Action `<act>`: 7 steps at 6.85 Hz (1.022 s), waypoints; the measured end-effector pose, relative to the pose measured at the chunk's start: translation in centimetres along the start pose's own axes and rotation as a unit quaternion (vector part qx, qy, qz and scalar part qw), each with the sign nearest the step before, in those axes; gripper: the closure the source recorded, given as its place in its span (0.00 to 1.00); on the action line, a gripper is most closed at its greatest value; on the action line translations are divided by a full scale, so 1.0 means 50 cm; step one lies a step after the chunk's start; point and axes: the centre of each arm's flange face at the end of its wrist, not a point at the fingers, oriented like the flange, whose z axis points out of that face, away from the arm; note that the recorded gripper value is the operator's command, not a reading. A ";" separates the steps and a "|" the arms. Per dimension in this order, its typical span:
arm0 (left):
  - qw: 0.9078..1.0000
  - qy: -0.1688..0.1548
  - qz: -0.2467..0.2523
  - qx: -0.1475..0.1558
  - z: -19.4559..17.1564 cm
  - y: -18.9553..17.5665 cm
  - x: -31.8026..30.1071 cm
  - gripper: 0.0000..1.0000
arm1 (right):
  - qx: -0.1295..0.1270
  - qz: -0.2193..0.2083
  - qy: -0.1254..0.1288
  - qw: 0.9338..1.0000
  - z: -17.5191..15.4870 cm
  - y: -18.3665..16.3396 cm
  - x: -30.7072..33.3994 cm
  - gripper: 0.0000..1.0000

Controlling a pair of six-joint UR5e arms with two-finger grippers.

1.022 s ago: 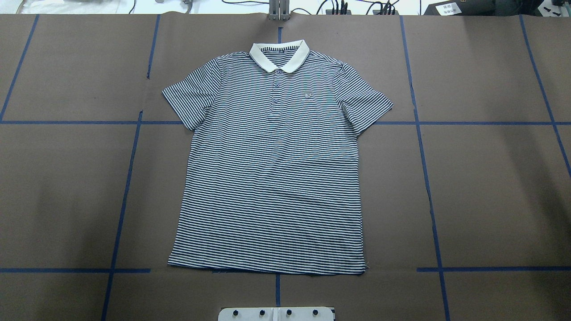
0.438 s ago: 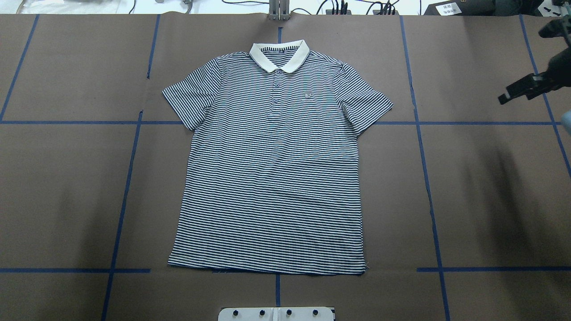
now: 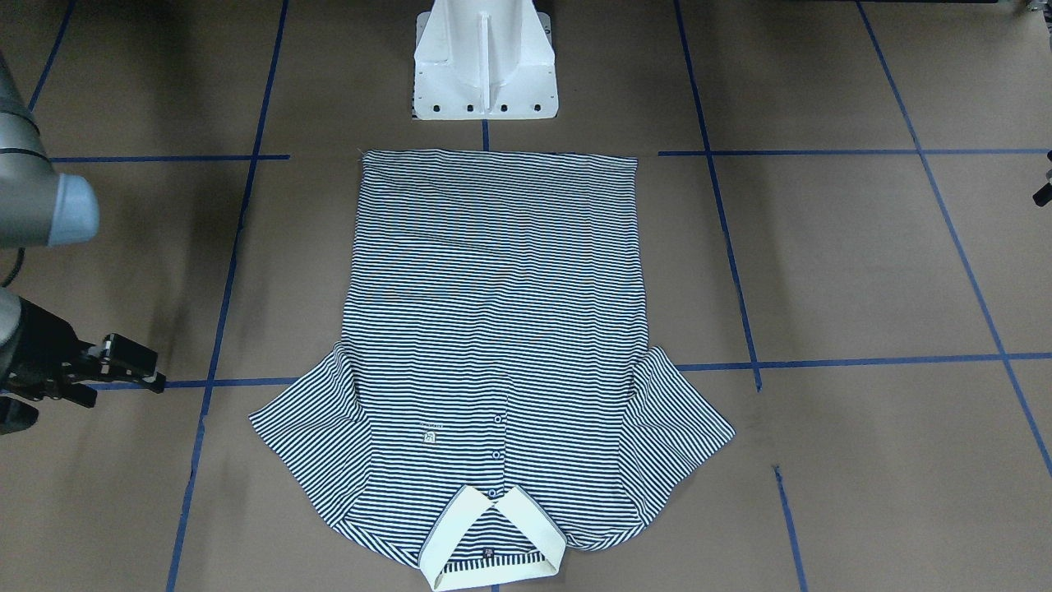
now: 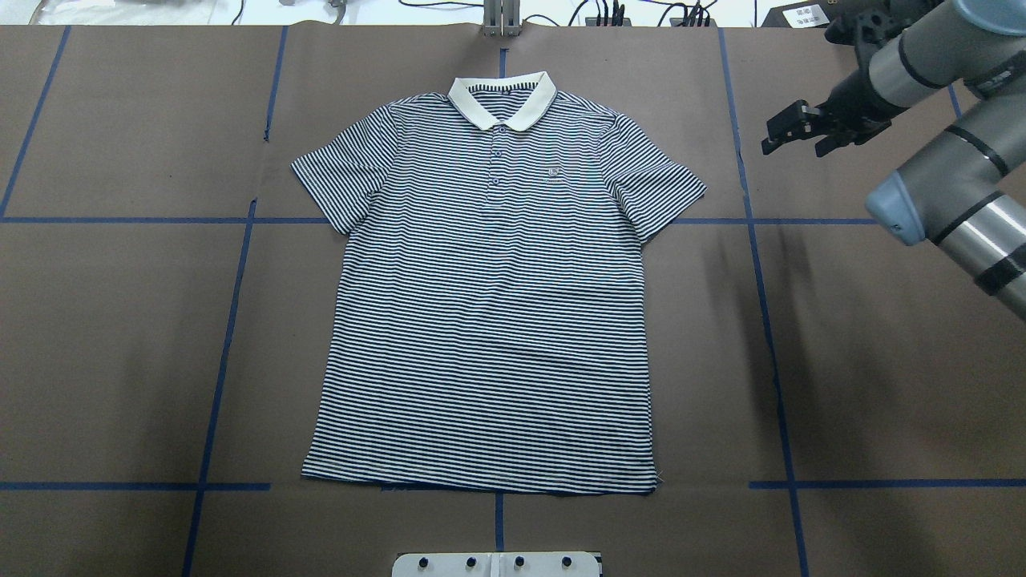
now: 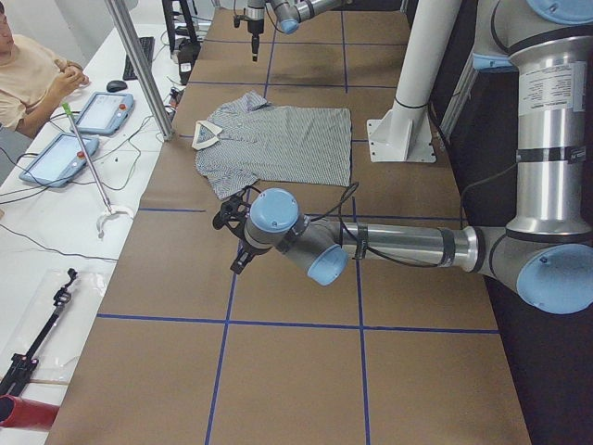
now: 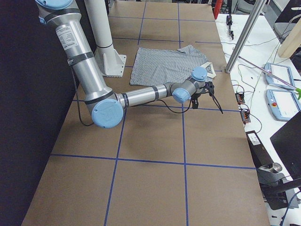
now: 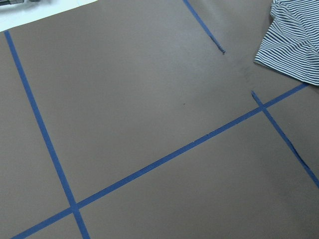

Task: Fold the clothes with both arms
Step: 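Move the right gripper toward the shirt's shoulder nearest it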

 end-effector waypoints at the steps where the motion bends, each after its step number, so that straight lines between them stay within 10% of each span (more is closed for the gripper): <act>1: 1.000 0.009 -0.003 0.003 0.000 0.009 0.004 0.00 | 0.022 0.021 0.013 0.999 0.020 -0.025 -0.059 0.07; 4: 1.000 0.015 -0.005 0.004 0.000 0.016 0.005 0.00 | 0.079 0.108 0.031 0.991 0.144 -0.002 -0.209 0.12; 7: 1.000 0.015 -0.006 0.005 0.000 0.016 0.006 0.00 | 0.063 0.113 0.039 0.991 0.210 0.055 -0.229 0.27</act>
